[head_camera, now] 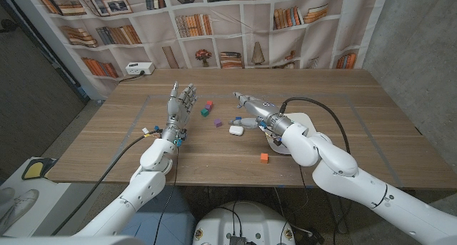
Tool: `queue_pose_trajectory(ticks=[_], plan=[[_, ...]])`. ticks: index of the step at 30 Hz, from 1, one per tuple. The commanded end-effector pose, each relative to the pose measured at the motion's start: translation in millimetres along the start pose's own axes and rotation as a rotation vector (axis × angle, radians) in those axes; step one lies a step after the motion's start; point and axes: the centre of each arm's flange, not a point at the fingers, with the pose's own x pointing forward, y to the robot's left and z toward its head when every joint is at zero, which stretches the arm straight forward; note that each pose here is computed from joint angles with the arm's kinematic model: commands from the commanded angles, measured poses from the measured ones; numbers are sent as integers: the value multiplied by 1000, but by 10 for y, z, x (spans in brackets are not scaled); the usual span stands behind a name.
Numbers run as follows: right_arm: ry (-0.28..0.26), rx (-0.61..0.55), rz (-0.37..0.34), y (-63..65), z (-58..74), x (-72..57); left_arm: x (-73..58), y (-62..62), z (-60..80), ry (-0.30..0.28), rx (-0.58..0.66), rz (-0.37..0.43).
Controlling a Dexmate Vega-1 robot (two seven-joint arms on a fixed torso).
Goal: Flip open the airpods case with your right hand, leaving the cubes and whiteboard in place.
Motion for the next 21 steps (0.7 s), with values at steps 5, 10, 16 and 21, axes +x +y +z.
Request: queue_pose_trajectory(ticks=[5,10,16,21], plan=[[25,-46,-19,43,59,19,-6,-24,-17,-3,-1,-1],[24,-56,-15,65,94,38,4,-38,-22,-6,-1,2],[45,-66,-13,100,110,53,4,-51,-40,-4,-3,-1],[69,-76,-14,126,112,74,-4,-51,-38,-1,1,5]])
